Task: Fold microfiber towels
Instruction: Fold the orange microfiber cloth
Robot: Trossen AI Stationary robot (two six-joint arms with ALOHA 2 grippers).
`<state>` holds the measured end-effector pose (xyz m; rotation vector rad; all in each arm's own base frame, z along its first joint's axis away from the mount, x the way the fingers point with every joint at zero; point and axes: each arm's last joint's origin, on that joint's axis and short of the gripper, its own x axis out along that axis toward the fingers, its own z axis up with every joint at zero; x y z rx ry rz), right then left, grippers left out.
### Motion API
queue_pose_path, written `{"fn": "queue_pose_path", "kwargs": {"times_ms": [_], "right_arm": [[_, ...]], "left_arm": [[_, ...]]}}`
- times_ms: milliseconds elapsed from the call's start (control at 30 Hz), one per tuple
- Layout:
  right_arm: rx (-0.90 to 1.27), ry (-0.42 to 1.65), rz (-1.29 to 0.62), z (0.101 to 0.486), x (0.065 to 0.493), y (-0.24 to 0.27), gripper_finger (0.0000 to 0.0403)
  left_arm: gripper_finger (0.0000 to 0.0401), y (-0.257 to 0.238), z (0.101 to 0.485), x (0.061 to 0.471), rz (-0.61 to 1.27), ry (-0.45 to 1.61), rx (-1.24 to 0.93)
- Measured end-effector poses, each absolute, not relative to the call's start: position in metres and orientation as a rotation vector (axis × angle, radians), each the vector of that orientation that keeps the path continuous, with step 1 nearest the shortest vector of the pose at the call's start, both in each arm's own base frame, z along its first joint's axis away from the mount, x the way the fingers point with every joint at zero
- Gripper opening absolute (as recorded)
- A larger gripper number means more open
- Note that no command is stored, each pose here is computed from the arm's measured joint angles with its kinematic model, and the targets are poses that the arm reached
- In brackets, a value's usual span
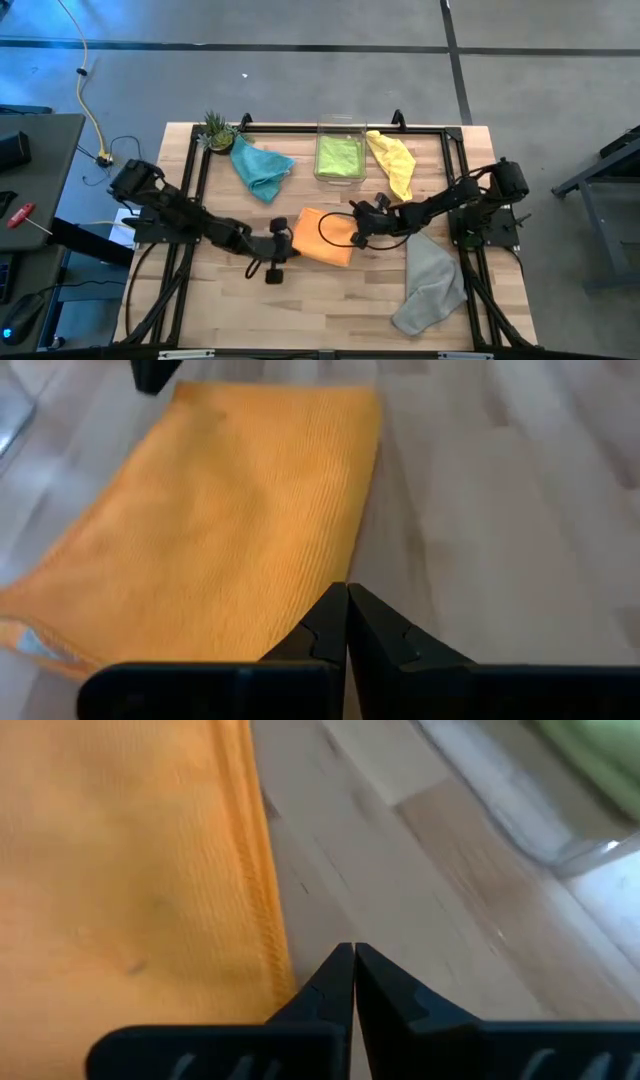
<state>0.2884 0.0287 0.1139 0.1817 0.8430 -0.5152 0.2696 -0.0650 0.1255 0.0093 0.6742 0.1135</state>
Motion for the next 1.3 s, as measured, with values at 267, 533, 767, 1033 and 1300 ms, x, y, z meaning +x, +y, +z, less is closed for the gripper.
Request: {"fn": "queue_pose_path", "kwargs": {"times_ms": [267, 533, 767, 1033, 1300], "right_arm": [[0.225, 0.864, -0.473, 0.11, 0.287, 0.042, 0.0005], [0.288, 0.868, -0.42, 0.109, 0.282, 0.066, 0.0005], [0.285, 0.944, -0.386, 0.12, 0.267, 0.075, 0.0005], [0.277, 0.818, -0.315, 0.151, 0.267, 0.075, 0.0005], [0.263, 0.59, -0.21, 0.141, 0.298, 0.084, 0.0005]], "left_arm": [[0.0, -0.063, 0.098, 0.27, 0.221, 0.759, 0.058], [0.0, -0.041, 0.098, 0.271, 0.362, 0.773, 0.068], [0.0, -0.025, 0.097, 0.265, 0.391, 0.877, 0.122], [0.0, -0.034, 0.112, 0.252, 0.2, 0.96, 0.077], [0.0, -0.057, 0.118, 0.252, -0.087, 0.932, -0.021]]}}
